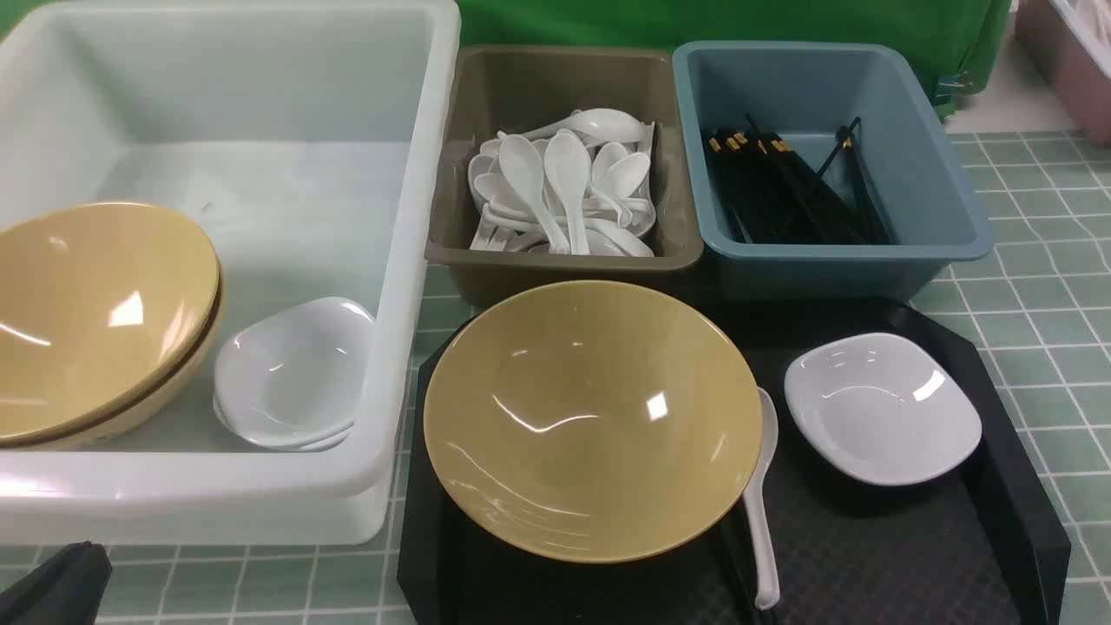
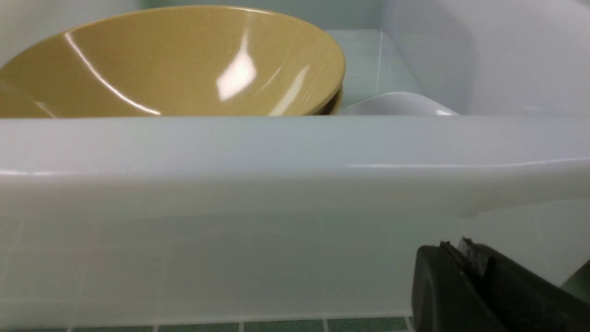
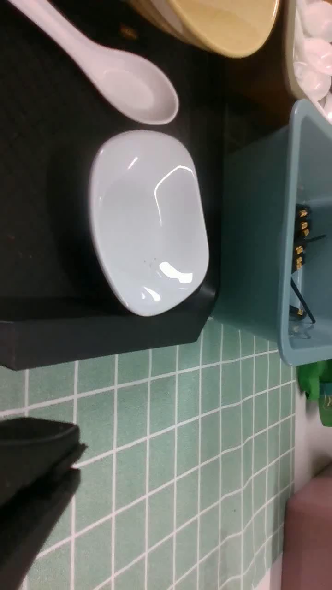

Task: On blue table put chopsticks spoon bowls plates into blue grey white boxes.
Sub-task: 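Grasp the large bowl on the tray by its rim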

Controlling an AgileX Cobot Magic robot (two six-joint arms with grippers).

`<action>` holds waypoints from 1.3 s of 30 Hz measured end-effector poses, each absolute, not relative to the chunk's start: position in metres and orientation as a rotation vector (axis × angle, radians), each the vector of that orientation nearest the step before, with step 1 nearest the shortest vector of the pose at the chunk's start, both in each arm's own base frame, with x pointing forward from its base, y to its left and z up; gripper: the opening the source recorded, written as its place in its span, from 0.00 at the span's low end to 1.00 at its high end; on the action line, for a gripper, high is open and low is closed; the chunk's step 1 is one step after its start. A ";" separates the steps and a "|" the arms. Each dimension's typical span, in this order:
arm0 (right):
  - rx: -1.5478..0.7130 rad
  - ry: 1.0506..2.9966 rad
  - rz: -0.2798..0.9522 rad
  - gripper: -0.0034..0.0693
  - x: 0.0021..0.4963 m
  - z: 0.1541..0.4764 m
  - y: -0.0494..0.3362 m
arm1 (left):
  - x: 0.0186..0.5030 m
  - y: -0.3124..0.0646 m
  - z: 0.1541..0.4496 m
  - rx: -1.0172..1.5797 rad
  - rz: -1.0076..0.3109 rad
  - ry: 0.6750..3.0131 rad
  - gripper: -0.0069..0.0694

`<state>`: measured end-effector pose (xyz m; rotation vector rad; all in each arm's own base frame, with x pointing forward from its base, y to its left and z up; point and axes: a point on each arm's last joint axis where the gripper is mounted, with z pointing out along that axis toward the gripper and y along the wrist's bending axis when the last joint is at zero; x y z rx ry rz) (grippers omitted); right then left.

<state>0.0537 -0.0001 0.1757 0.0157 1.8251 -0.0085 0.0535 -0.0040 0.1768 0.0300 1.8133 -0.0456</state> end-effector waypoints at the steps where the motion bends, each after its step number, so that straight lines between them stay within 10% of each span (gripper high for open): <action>1: 0.016 1.825 -0.009 0.18 0.054 0.176 0.000 | 0.054 -0.004 0.177 0.030 -0.046 1.813 0.09; 39: 0.017 1.772 -0.012 0.24 0.055 0.180 0.000 | 0.055 -0.003 0.181 0.032 -0.034 1.764 0.09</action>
